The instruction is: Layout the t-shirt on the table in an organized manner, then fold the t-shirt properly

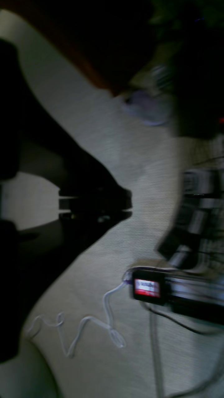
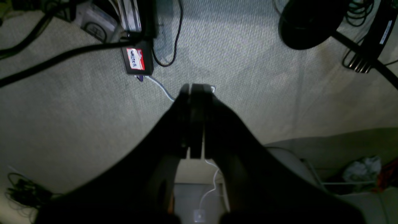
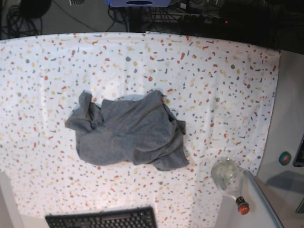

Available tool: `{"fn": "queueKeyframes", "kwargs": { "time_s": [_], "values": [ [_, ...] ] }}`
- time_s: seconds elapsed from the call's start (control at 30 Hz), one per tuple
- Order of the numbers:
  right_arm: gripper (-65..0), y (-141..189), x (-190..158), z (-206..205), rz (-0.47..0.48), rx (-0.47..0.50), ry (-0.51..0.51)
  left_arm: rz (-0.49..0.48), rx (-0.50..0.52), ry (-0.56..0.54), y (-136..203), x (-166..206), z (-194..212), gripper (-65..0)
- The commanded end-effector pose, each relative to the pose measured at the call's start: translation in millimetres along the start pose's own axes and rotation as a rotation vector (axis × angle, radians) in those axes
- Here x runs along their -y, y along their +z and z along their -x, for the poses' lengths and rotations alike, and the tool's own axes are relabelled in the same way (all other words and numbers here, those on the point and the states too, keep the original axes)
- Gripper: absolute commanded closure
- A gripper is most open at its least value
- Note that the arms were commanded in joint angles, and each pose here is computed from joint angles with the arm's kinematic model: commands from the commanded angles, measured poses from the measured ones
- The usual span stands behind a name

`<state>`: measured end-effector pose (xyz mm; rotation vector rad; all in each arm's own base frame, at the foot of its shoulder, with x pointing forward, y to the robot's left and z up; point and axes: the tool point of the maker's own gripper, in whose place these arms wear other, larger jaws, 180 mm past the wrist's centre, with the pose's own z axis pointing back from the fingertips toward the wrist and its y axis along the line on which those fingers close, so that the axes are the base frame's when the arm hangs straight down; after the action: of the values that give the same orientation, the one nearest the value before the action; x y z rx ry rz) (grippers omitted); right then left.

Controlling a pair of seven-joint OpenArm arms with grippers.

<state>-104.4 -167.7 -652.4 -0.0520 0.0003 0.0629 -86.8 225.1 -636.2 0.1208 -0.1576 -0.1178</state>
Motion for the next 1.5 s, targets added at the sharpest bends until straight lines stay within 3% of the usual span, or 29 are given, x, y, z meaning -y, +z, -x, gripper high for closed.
{"fn": "queueKeyframes", "kwargs": {
  "time_s": [0.0, 0.13, 0.33, 0.5, 0.7, 0.97, 1.07, 1.23, 1.3, 1.37, 1.43, 1.47],
  "values": [
    [0.0, 5.8, 4.9, 30.9, 0.012, -0.051, -0.014, -0.006, -0.032, -0.019, 9.9, -5.3, 23.9, 0.0],
    [0.0, 22.2, 29.2, 56.4, 0.088, -0.007, -0.170, -0.002, 0.030, -0.048, 34.4, -10.7, 34.4, 0.0],
    [0.0, 78.5, 62.7, 52.7, 0.173, 0.137, -0.184, 0.033, 0.221, -0.115, 96.9, -9.6, 7.8, 0.0],
    [0.0, 134.4, 71.9, -20.7, 0.195, 0.358, -0.142, -0.008, 0.393, -0.127, 146.1, -29.6, -44.0, 0.0],
    [0.0, 192.4, 95.9, -120.4, 0.251, 0.553, -0.144, -0.074, 0.608, -0.100, 196.2, -43.8, -116.4, 0.0],
    [0.0, 265.3, 80.0, -277.2, 0.195, 0.823, -0.173, -0.013, 0.877, 0.263, 233.6, -53.2, -205.6, 0.0],
    [0.0, 275.9, 50.9, -318.3, 0.112, 0.828, -0.143, 0.015, 0.905, 0.314, 234.8, -57.6, -226.8, 0.0],
    [0.0, 289.7, 3.6, -365.0, 0.019, 0.792, 0.020, 0.085, 0.798, 0.316, 221.7, -44.4, -259.6, 0.0],
    [-14.0, 300.2, -12.2, -380.6, 0.000, 0.818, 0.089, 0.130, 0.769, 0.306, 217.1, -31.2, -275.1, -0.2],
    [-27.5, 308.9, -20.4, -391.7, -0.006, 0.847, 0.134, 0.176, 0.774, 0.291, 215.8, -17.3, -296.0, -5.3],
    [-36.6, 310.3, -24.1, -397.8, -0.004, 0.854, 0.166, 0.237, 0.789, 0.265, 217.0, 2.6, -322.2, -7.2],
    [-38.3, 309.4, -24.7, -399.3, -0.002, 0.853, 0.178, 0.262, 0.792, 0.251, 217.8, 11.3, -332.8, -7.2]
  ]
}}
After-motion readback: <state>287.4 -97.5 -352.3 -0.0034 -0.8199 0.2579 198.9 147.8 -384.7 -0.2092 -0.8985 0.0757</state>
